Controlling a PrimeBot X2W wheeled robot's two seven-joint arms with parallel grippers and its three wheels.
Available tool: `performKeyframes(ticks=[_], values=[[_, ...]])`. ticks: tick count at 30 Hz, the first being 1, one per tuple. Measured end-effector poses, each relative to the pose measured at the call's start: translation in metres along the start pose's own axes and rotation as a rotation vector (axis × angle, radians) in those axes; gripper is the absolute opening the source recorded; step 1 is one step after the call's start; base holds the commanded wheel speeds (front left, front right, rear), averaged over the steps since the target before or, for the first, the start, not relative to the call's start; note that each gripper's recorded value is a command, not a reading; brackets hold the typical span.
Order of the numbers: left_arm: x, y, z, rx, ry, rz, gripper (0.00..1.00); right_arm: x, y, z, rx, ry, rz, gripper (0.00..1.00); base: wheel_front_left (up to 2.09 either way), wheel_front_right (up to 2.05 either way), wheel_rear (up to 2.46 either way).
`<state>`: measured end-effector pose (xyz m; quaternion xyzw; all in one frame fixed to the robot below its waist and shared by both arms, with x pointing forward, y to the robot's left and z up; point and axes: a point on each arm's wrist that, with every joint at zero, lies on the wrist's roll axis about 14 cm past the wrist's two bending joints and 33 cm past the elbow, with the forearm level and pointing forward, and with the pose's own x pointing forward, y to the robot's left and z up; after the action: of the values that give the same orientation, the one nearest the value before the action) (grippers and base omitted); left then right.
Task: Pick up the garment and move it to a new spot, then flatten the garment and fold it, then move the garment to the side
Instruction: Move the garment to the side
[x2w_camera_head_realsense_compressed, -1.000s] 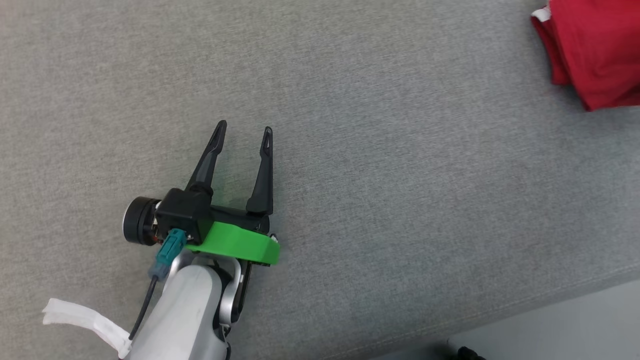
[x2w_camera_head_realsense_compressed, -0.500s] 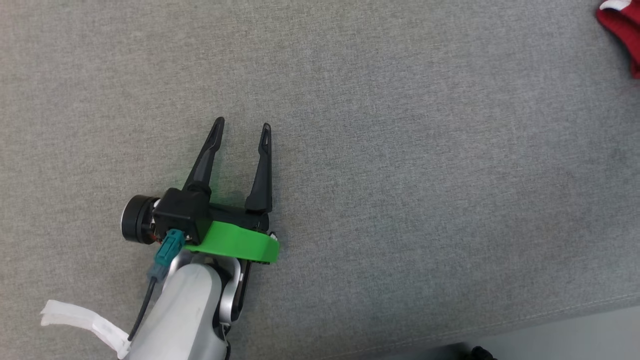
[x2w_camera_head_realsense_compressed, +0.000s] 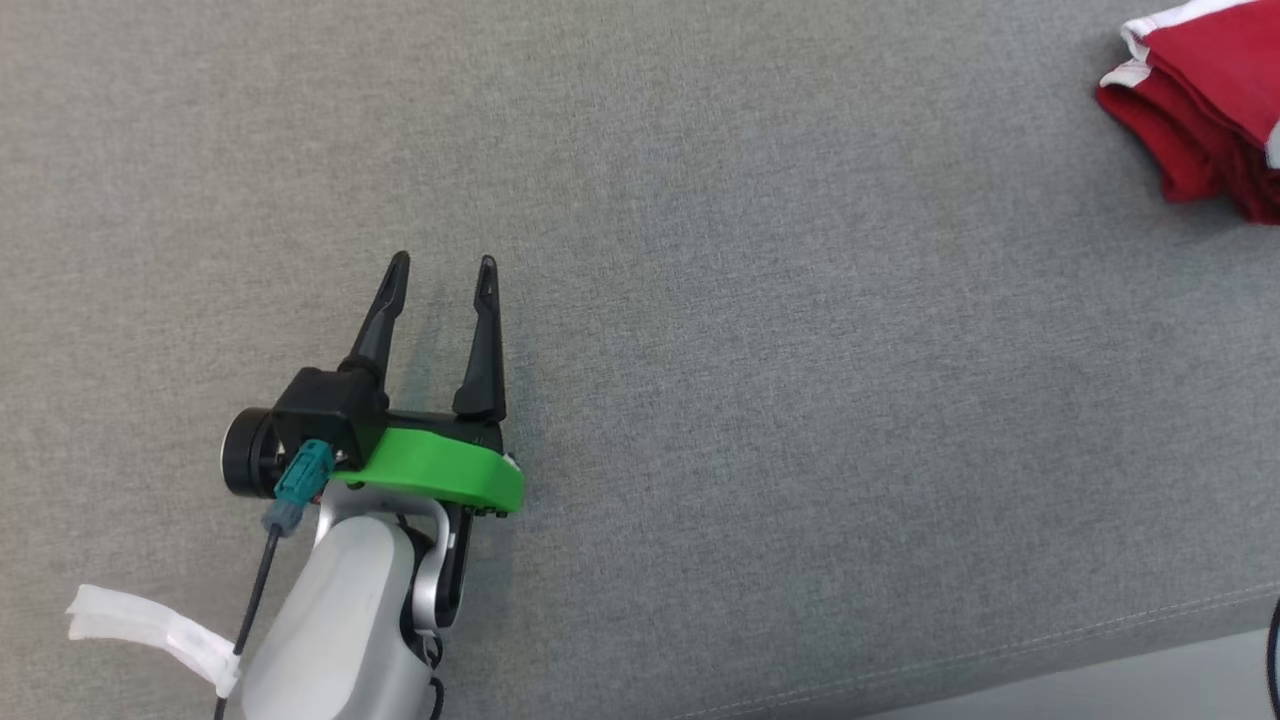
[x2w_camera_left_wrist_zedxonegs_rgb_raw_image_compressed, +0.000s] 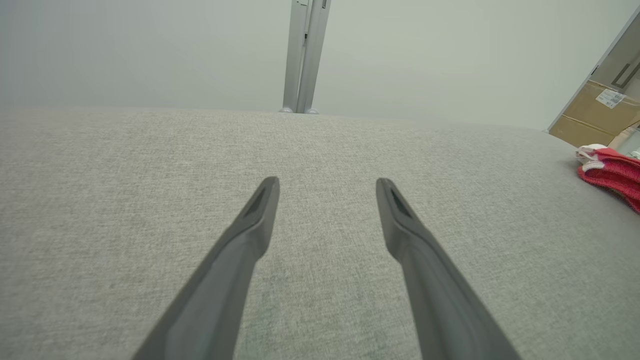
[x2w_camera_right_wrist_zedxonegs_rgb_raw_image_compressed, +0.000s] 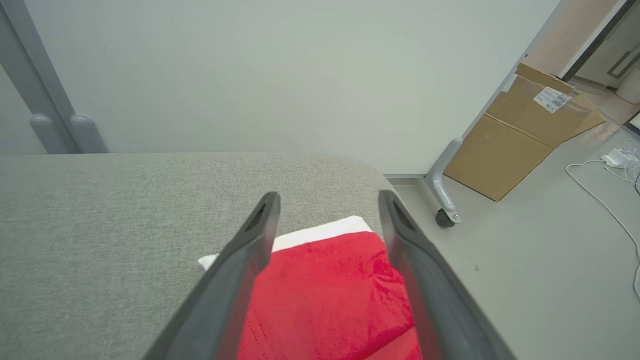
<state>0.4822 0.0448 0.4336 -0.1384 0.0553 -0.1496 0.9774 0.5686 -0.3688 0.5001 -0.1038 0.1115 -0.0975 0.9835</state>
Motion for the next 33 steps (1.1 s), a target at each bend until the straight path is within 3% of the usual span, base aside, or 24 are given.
performKeyframes(ticks=[9, 15, 25, 33], values=[[-0.034, 0.035, 0.038, 0.005, -0.058, 0.154, 1.0, -0.056, 0.088, 0.024, 0.143, -0.137, 0.197, 1.0, 0.0, 0.0, 0.0], [-0.071, 0.048, 0.047, -0.002, -0.08, 0.227, 1.0, -0.102, 0.124, 0.036, 0.225, -0.235, 0.28, 1.0, 0.0, 0.0, 0.0], [-0.125, 0.055, 0.047, -0.002, -0.093, 0.283, 1.0, -0.176, 0.168, 0.03, 0.314, -0.323, 0.33, 1.0, 0.0, 0.0, 0.0], [-0.143, 0.051, 0.052, -0.017, -0.119, 0.292, 1.0, -0.214, 0.171, 0.024, 0.337, -0.348, 0.33, 1.0, 0.0, 0.0, 0.0]])
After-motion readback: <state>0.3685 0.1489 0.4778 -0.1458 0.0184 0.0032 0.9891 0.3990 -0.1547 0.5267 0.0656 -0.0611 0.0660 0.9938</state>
